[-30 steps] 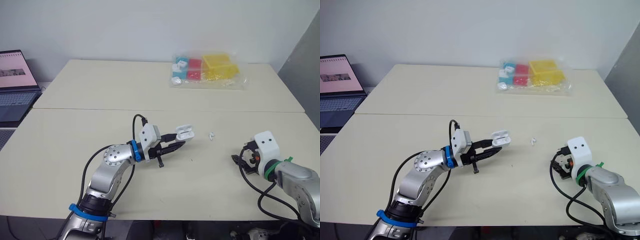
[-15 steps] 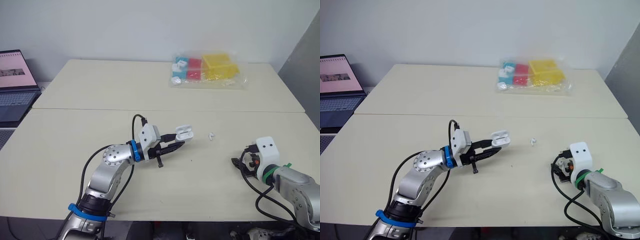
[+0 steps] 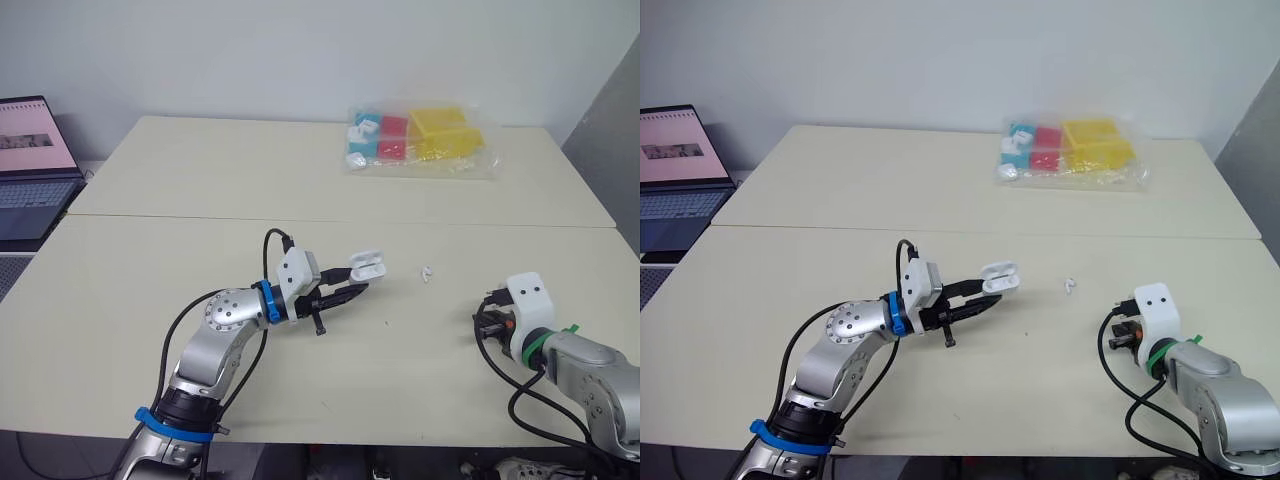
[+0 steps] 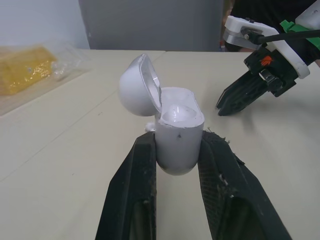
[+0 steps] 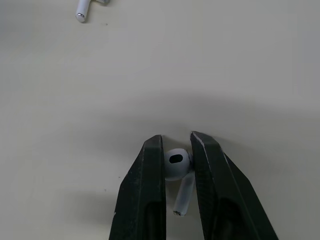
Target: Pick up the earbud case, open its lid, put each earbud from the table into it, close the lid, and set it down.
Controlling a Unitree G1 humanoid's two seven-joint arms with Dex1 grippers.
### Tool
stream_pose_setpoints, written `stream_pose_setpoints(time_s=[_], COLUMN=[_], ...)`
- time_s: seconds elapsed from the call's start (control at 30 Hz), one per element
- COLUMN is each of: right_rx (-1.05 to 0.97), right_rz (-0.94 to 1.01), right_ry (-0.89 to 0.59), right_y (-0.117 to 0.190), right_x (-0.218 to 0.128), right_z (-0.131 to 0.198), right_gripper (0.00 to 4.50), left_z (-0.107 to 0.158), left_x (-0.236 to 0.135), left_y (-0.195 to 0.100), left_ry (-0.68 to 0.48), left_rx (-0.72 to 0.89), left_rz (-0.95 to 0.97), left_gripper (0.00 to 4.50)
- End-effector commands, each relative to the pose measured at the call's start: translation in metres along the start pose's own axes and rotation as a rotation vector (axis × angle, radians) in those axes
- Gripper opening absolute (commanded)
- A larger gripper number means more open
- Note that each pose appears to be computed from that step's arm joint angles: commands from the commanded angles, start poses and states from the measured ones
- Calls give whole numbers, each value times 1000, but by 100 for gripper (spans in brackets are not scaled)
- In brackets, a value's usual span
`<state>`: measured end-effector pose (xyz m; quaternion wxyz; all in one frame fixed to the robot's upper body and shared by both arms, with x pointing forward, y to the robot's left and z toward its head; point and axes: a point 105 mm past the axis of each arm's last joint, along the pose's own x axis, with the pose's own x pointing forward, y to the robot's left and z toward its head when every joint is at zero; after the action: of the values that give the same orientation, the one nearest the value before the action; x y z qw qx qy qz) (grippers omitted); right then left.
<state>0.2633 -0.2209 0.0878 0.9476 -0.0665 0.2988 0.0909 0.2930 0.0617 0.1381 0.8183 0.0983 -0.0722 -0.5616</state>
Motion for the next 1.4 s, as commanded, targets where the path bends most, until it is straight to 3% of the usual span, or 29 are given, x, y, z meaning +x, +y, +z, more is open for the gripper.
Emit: stream_pose_setpoints(time_s=[0.03,0.3,0.47,0.6,0.83,1.03,1.37,1.4], right_rx=[-10,-160,-492,-740,-1019,-1100,-1107,-1093], right_rz=[-16,86,296,646,768,770,790,796], right_ry=[-17,-106,-135,-103,110,189,212,215], right_y=[-4,6,8,20,-19,-35,-35,-34], right_x=[-8,-10,-15,-28,-21,-8,3,3], right_z=[4,31,44,27,12,11,14,14], right_gripper=[39,39,39,39,39,39,39,74], left_z=[11,12,12,11,10,10,10,10], left_x=[0,1,-2,-4,-14,-19,-21,-21], left_y=[-1,-2,-3,-4,-10,-11,-13,-14], left_ry=[-32,-34,-28,-22,6,21,29,29], left_rx=[49,54,54,53,48,48,47,47], left_rz=[-12,-9,-13,-9,17,37,52,51], left_gripper=[79,79,79,79,79,79,79,79])
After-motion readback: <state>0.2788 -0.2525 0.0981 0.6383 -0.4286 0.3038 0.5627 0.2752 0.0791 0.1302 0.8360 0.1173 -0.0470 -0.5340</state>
